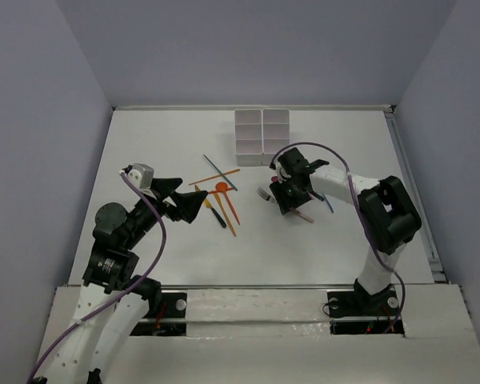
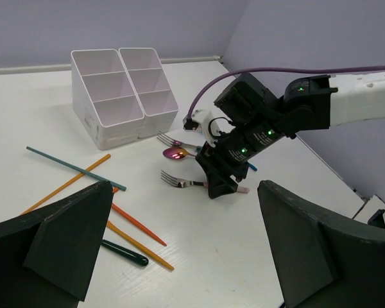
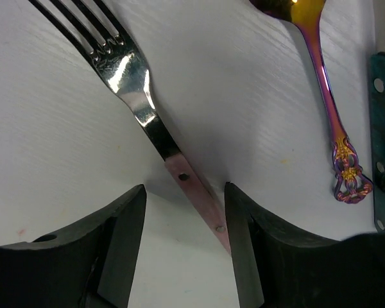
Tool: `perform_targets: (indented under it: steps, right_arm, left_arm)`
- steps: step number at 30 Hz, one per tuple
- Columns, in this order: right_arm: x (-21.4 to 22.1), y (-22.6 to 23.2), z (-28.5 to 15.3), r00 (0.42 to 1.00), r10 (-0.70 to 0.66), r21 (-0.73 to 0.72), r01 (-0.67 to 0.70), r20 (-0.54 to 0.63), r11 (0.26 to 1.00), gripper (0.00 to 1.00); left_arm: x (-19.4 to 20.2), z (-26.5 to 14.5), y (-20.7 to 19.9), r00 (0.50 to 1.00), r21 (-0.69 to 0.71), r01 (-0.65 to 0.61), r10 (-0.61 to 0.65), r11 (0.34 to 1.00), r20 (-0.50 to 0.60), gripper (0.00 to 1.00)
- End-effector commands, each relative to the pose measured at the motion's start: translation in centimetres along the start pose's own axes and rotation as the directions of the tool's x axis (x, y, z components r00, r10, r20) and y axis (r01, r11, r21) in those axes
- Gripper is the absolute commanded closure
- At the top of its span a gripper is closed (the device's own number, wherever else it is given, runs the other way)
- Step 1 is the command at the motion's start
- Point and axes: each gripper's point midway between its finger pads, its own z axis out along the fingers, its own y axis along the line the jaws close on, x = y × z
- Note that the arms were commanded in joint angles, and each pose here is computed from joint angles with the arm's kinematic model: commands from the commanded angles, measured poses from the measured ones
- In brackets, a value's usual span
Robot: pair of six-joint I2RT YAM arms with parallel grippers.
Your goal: Sort the eating utensils into containers
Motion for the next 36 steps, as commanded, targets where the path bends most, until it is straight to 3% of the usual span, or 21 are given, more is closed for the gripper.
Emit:
perform_targets:
  steps: [1, 3, 7, 8, 11, 16, 18, 20, 24, 27, 30, 34, 36]
  right_arm:
    - [-2.2, 0.0, 0.6, 0.999, -0.032, -0.017, 0.032, 0.029, 0.999, 0.43]
    - [-2.1, 0.3, 1.4, 0.999, -0.044, -0.018, 0.044, 0.012, 0.999, 0.43]
    - [-1.8, 0.2, 1.8, 0.999, -0.039, -0.015, 0.039, -0.004, 0.999, 0.54]
    - [-1.7, 0.3, 1.8, 0.999, -0.039, -0.020, 0.039, -0.005, 0.999, 0.61]
    - [-1.5, 0.7, 2.1, 0.999, -0.047, -0.026, 0.046, -0.016, 0.999, 0.65]
    - [-1.5, 1.4, 2.2, 0.998, -0.057, -0.049, 0.055, -0.025, 0.997, 0.91]
    - [-2.2, 2.0, 1.4, 0.997, -0.071, -0.061, 0.071, 0.003, 0.996, 1.00]
    - [-3.1, 2.8, 0.4, 0.996, -0.078, -0.085, 0.081, 0.043, 0.993, 1.00]
    - [-7.1, 4.6, -4.6, 0.971, -0.060, -0.150, 0.096, 0.231, 0.984, 1.00]
    - [-11.5, 6.1, -10.9, 0.896, -0.001, -0.204, 0.103, 0.444, 0.974, 1.00]
    - [-15.9, 6.6, -15.3, 0.775, 0.043, -0.206, 0.114, 0.630, 0.972, 1.00]
    - [-21.2, 4.8, -20.0, 0.587, 0.065, -0.121, 0.057, 0.807, 0.991, 1.00]
    - [-24.2, 3.3, -22.1, 0.456, 0.069, -0.073, -0.008, 0.888, 0.997, 1.00]
  left_arm:
    - [-2.8, -0.3, -1.5, 0.997, 0.044, -0.044, 0.041, 0.998, 0.072, 0.01]
    - [-2.8, -0.3, -1.6, 0.996, 0.048, -0.046, 0.042, 0.998, 0.074, 0.01]
    - [-2.9, -0.5, -1.6, 0.996, 0.045, -0.047, 0.043, 0.998, 0.079, 0.01]
    - [-3.0, -0.5, -1.6, 0.996, 0.044, -0.048, 0.044, 0.998, 0.083, 0.01]
    - [-2.9, -0.5, -1.9, 0.996, 0.055, -0.048, 0.043, 0.997, 0.081, 0.01]
    - [-2.9, -0.6, -1.9, 0.995, 0.055, -0.049, 0.044, 0.997, 0.084, 0.01]
    - [-2.9, -0.6, -1.9, 0.996, 0.053, -0.047, 0.043, 0.997, 0.084, 0.01]
    - [-2.9, -0.6, -1.9, 0.996, 0.053, -0.047, 0.043, 0.997, 0.084, 0.01]
    - [-3.0, -0.6, -1.9, 0.995, 0.052, -0.047, 0.043, 0.998, 0.085, 0.01]
    - [-2.9, -0.6, -1.8, 0.996, 0.049, -0.045, 0.041, 0.998, 0.081, 0.01]
    - [-2.7, -0.5, -1.9, 0.996, 0.054, -0.044, 0.039, 0.998, 0.077, 0.01]
    - [-2.4, -0.3, -2.2, 0.997, 0.068, -0.038, 0.033, 0.997, 0.065, 0.01]
    - [-2.3, -0.2, -2.1, 0.998, 0.063, -0.035, 0.031, 0.997, 0.060, 0.01]
